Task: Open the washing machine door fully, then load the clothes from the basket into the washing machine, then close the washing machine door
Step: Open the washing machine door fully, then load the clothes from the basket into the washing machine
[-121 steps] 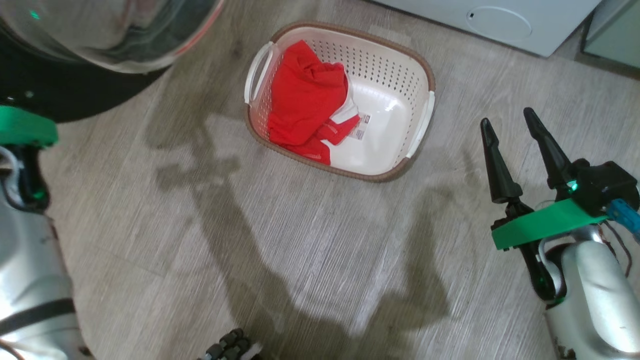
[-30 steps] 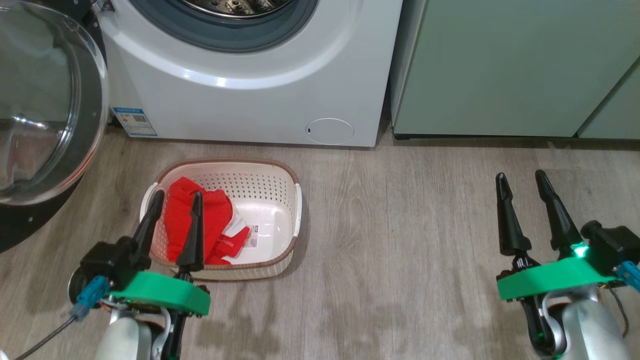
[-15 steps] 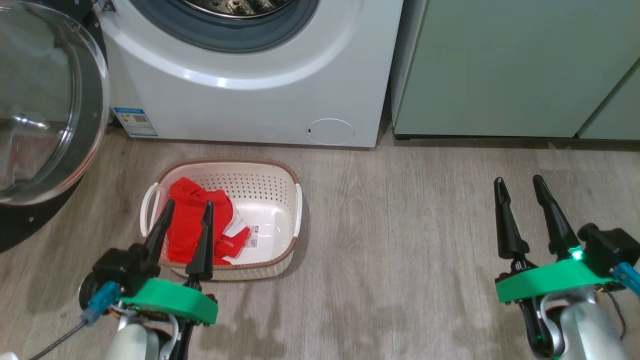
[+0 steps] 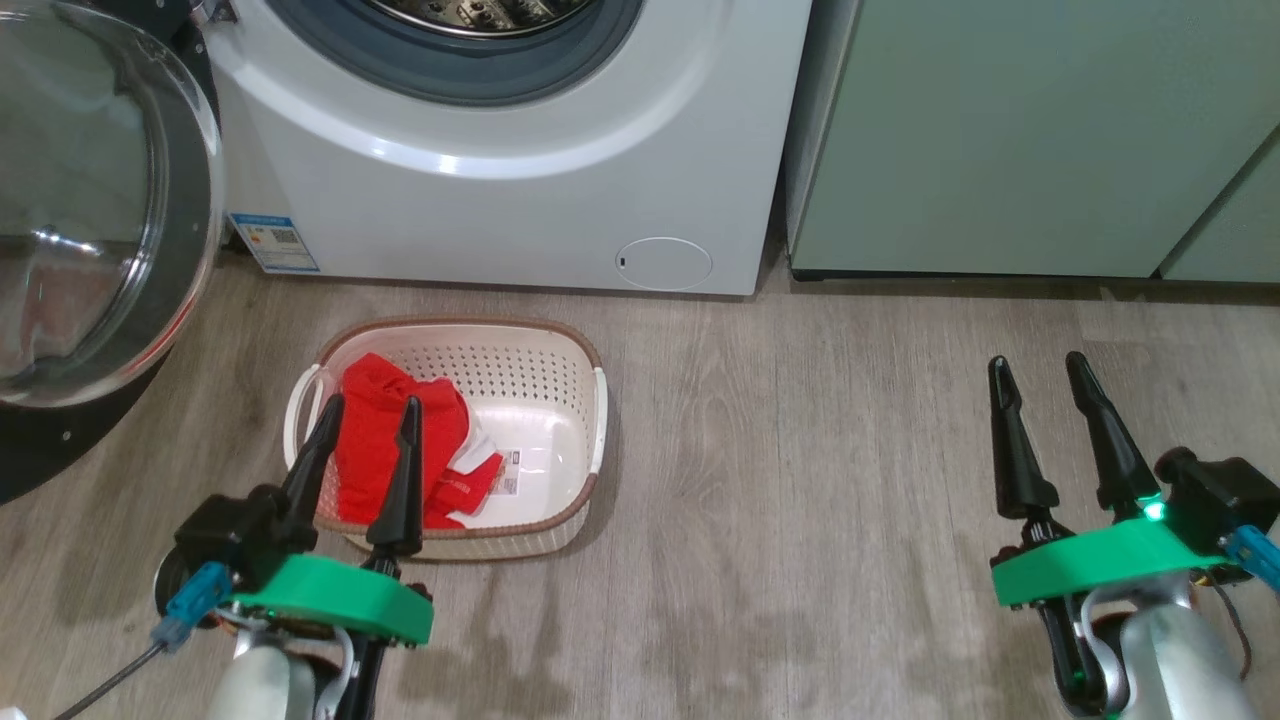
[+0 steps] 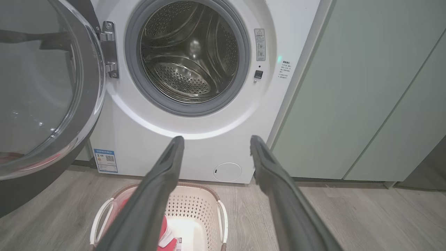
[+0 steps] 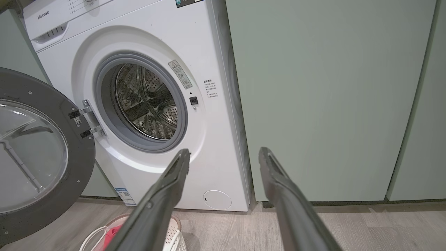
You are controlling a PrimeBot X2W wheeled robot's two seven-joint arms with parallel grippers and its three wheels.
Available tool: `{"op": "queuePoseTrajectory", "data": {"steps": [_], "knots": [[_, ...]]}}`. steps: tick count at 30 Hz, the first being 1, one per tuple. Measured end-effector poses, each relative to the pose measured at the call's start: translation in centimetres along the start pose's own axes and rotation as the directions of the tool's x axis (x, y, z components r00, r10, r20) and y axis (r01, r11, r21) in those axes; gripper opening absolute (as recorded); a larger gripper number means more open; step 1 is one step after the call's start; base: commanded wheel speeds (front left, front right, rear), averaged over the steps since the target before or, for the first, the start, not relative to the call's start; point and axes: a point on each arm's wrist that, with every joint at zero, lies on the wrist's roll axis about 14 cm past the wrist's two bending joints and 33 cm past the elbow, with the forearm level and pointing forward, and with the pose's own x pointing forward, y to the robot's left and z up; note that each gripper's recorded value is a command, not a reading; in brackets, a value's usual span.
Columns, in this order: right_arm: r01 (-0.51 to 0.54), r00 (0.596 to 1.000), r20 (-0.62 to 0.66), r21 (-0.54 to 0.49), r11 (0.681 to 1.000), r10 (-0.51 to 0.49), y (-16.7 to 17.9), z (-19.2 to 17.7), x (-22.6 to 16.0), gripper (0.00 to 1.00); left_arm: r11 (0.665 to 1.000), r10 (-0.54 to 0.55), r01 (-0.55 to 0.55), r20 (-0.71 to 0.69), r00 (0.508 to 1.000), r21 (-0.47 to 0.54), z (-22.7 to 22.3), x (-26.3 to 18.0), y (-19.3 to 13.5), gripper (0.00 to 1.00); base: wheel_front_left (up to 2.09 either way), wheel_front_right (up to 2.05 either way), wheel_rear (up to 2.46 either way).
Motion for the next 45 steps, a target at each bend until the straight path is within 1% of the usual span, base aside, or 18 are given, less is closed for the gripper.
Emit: {"op": "queuePoseTrajectory", "data": {"steps": [6, 8, 13, 22, 25, 32, 45], "knots": [[0.001, 1.000, -0.001, 0.000, 1.000, -0.001, 0.0, 0.0, 0.0, 1.00, 1.000, -0.005, 0.005, 0.016, 1.000, 0.001, 0.5, 0.1, -0.1, 1.00, 0.00, 0.00, 0.00], [0.001, 1.000, -0.002, 0.000, 1.000, -0.001, 0.0, -0.1, 0.0, 1.00, 1.000, -0.010, 0.011, 0.032, 0.999, -0.022, 1.0, 0.2, -0.3, 1.00, 0.00, 0.00, 0.00], [0.001, 1.000, -0.006, 0.001, 1.000, -0.001, 0.0, -0.2, 0.0, 1.00, 1.000, -0.012, 0.013, 0.035, 0.999, -0.025, 1.0, 0.3, -0.3, 1.00, 0.73, -0.73, 0.00], [-0.004, 1.000, -0.016, 0.003, 1.000, 0.004, 0.1, -0.6, 0.2, 1.00, 1.000, -0.009, 0.010, 0.032, 0.999, -0.024, 1.0, 0.1, 0.0, 1.00, 1.68, -1.68, 0.00], [-0.007, 1.000, -0.018, 0.004, 1.000, 0.007, 0.3, -0.7, 0.2, 1.00, 1.000, -0.007, 0.006, 0.030, 1.000, 0.002, 0.9, 0.1, 0.1, 1.00, 1.87, -1.87, 0.00], [-0.018, 1.000, -0.023, 0.007, 1.000, 0.018, 0.7, -0.9, 0.3, 1.00, 1.000, 0.008, -0.008, 0.026, 1.000, 0.004, 0.9, -0.1, 0.4, 1.00, 1.32, -1.32, 0.00], [-0.028, 0.999, -0.020, 0.010, 1.000, 0.028, 1.0, -0.7, 0.4, 1.00, 1.000, 0.022, -0.023, 0.015, 1.000, 0.018, 0.6, -0.3, 0.6, 1.00, 0.15, -0.15, 0.00]]}}
